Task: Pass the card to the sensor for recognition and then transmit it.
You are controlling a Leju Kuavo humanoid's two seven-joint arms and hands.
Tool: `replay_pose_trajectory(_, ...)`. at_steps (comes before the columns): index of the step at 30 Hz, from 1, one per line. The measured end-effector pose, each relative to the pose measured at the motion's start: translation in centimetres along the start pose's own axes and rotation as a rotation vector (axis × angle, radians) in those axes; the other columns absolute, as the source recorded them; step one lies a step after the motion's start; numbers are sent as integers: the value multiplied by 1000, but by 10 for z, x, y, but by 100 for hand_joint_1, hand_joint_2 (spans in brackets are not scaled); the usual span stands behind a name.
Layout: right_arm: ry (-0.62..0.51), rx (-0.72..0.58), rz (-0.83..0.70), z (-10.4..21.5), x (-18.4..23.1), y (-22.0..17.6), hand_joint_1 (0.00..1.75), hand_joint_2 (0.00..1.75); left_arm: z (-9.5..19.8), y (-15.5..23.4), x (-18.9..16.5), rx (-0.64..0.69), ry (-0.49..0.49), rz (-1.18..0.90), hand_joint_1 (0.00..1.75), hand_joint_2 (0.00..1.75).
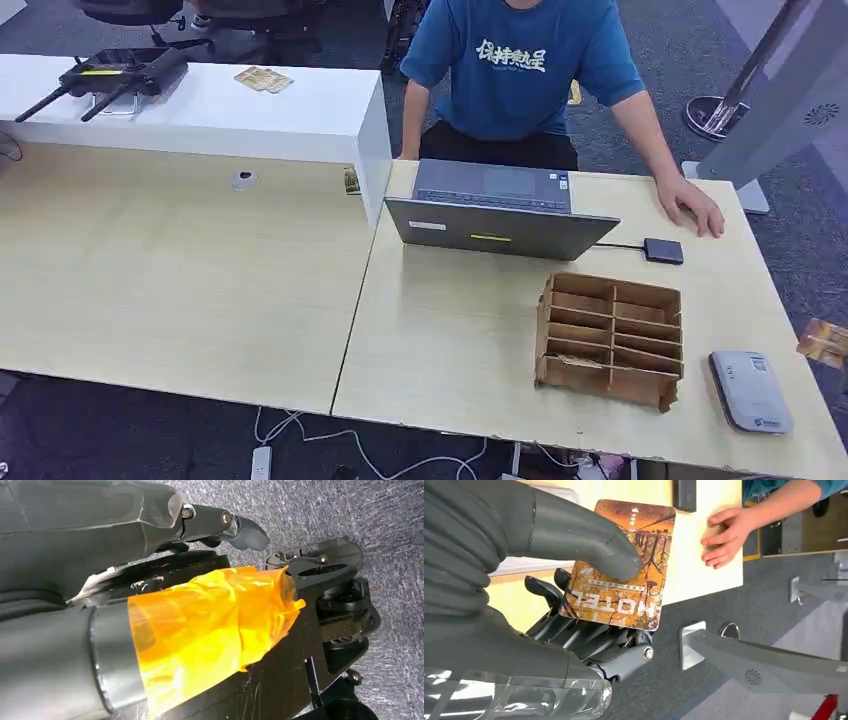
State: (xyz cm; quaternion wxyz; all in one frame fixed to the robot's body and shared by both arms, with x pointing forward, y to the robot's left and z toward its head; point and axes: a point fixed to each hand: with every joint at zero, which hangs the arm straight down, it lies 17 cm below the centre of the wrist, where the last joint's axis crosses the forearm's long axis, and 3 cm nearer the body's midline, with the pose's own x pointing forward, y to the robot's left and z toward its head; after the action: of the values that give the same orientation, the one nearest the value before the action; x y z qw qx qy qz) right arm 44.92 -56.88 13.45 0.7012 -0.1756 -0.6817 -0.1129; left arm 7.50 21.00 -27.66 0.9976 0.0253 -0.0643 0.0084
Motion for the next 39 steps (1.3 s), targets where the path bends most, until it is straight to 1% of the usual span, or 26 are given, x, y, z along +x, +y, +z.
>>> replay_pose_trajectory(17, 44, -16, 0, 3, -20, -4, 175, 175, 0, 0, 0, 0, 0, 1, 0, 0)
replay_pose_trajectory(26, 71, -33, 103, 3, -30, -9, 175, 175, 0, 0, 0, 1, 1, 4, 0, 0)
replay_pose_trajectory(39, 85, -33, 122, 4, -35, -9, 175, 175, 0, 0, 0, 0, 2, 8, 0, 0)
